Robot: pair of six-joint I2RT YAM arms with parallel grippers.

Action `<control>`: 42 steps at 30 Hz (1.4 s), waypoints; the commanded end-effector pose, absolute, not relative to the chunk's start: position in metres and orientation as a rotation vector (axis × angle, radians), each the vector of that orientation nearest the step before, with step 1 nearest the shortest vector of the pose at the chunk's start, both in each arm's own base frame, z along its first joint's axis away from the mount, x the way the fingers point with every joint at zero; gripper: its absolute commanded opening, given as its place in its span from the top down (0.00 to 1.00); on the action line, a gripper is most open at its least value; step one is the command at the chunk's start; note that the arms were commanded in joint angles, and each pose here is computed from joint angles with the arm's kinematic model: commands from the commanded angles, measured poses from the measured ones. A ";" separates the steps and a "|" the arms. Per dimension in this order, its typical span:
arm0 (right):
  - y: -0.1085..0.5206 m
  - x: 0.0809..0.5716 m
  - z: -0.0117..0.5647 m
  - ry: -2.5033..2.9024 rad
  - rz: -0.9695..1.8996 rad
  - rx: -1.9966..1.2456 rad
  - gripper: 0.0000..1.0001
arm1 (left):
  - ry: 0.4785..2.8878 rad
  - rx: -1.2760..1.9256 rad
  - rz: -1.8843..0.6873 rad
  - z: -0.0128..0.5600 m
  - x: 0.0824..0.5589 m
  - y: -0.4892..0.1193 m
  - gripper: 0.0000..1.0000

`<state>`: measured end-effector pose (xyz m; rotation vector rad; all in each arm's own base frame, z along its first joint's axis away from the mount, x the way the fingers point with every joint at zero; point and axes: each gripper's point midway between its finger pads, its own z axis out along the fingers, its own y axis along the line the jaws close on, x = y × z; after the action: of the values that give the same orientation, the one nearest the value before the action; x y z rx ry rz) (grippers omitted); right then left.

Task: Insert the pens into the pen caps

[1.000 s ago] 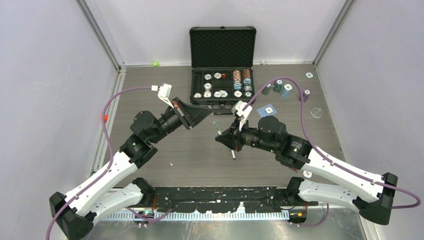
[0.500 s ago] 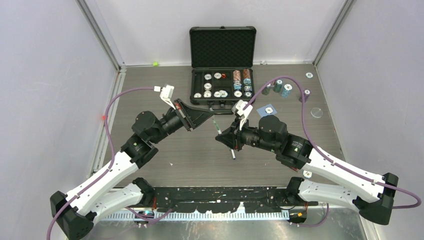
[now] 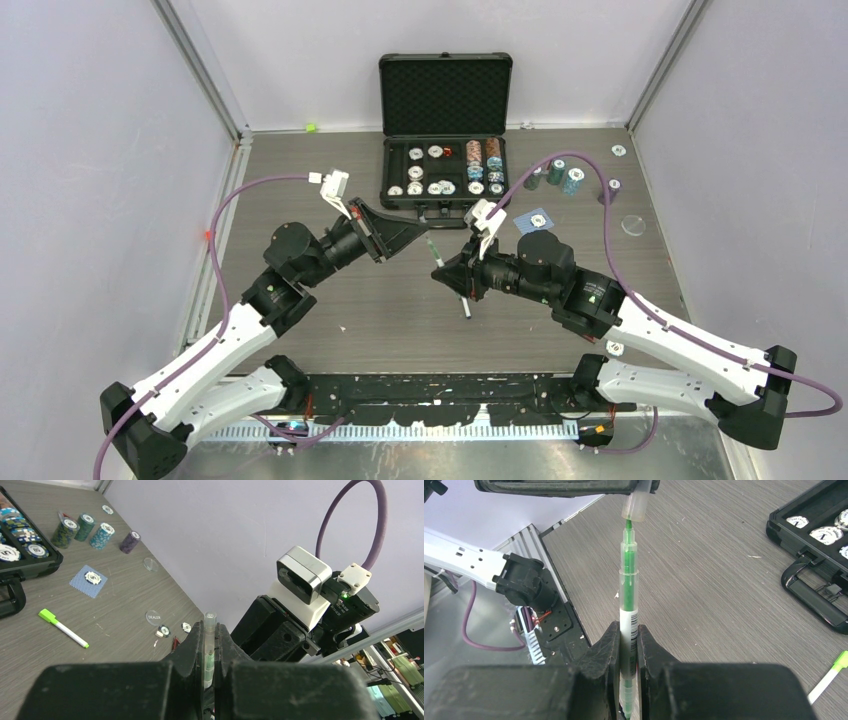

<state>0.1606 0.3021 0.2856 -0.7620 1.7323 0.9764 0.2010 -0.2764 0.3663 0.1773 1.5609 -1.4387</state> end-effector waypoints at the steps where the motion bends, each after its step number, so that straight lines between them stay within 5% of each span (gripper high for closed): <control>1: 0.305 0.167 0.317 1.653 0.985 -0.722 1.00 | 1.503 0.196 -1.470 0.379 0.196 -0.276 1.00; 25: 0.315 0.184 0.340 1.636 1.026 -0.556 1.00 | 1.510 0.168 -1.461 0.368 0.204 -0.278 1.00; 42: 0.309 0.236 0.335 1.715 0.733 -0.440 1.00 | 1.619 0.059 -1.390 0.339 0.225 -0.279 1.00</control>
<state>0.2056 0.3171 0.2910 -0.5640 1.8179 0.8460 0.2291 -0.2726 0.3519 0.0522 1.5519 -1.3767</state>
